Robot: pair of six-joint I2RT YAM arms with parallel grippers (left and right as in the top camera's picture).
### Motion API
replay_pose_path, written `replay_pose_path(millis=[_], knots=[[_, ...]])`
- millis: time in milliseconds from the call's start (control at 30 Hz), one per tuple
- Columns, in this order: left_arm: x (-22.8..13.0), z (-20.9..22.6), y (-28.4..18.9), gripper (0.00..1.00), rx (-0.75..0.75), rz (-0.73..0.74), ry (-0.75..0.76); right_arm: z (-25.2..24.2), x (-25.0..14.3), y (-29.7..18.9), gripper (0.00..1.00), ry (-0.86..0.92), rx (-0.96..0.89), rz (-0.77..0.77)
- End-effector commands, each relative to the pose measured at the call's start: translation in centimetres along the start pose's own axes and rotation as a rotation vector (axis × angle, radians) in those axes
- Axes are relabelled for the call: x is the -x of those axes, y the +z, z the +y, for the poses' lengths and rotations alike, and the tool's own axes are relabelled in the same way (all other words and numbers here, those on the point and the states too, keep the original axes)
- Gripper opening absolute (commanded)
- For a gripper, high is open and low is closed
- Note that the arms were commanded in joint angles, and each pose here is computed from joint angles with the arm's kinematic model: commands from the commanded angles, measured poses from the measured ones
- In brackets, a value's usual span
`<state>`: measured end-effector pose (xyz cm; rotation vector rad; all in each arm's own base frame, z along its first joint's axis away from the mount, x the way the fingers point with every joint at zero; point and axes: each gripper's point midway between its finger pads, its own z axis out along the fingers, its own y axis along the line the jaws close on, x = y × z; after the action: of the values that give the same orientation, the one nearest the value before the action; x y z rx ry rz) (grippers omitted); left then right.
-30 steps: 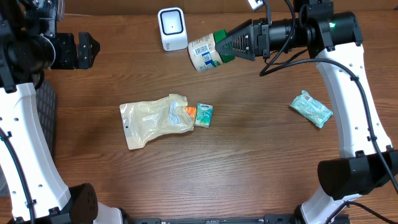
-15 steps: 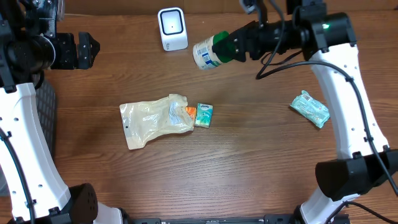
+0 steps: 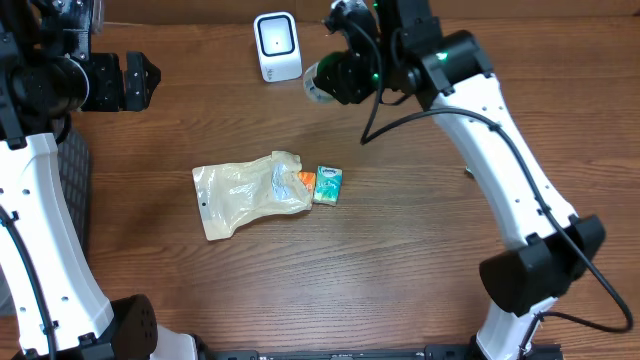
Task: Scan the item barcode
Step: 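Carry the jar to the scanner and hold it at the window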
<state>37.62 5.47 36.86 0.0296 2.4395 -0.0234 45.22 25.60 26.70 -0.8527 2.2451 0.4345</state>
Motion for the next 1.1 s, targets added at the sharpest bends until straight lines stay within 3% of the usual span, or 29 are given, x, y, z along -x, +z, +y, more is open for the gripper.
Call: replay_pose_path(millis=[0, 67, 167, 333, 833, 967, 1067], knots=[[0.1, -0.1, -0.2, 0.99, -0.008, -0.007, 0.013, -2.4, 2.1, 1.0, 0.21, -0.174, -0.133, -0.055], [0.1, -0.1, -0.2, 0.99, -0.008, -0.007, 0.013, -2.9, 2.9, 1.8, 0.21, -0.233, -0.158, -0.081], [0.1, -0.1, -0.2, 1.00, -0.008, -0.007, 0.013, -3.5, 4.1, 3.1, 0.33, -0.352, -0.185, -0.123], [0.1, -0.1, -0.2, 1.00, -0.008, -0.007, 0.013, -4.8, 6.3, 6.1, 0.33, -0.626, -0.255, -0.199], [0.1, -0.1, -0.2, 1.00, -0.008, -0.007, 0.013, -5.1, 11.9, 11.8, 0.33, -0.712, -0.405, -0.528], [0.1, -0.1, -0.2, 1.00, -0.008, -0.007, 0.013, -4.4, 11.6, 13.6, 0.32, -0.840, -0.454, -0.517], [0.1, -0.1, -0.2, 1.00, -0.008, -0.007, 0.013, -4.4, 10.4, 15.5, 0.32, -1.046, -0.545, -0.414]])
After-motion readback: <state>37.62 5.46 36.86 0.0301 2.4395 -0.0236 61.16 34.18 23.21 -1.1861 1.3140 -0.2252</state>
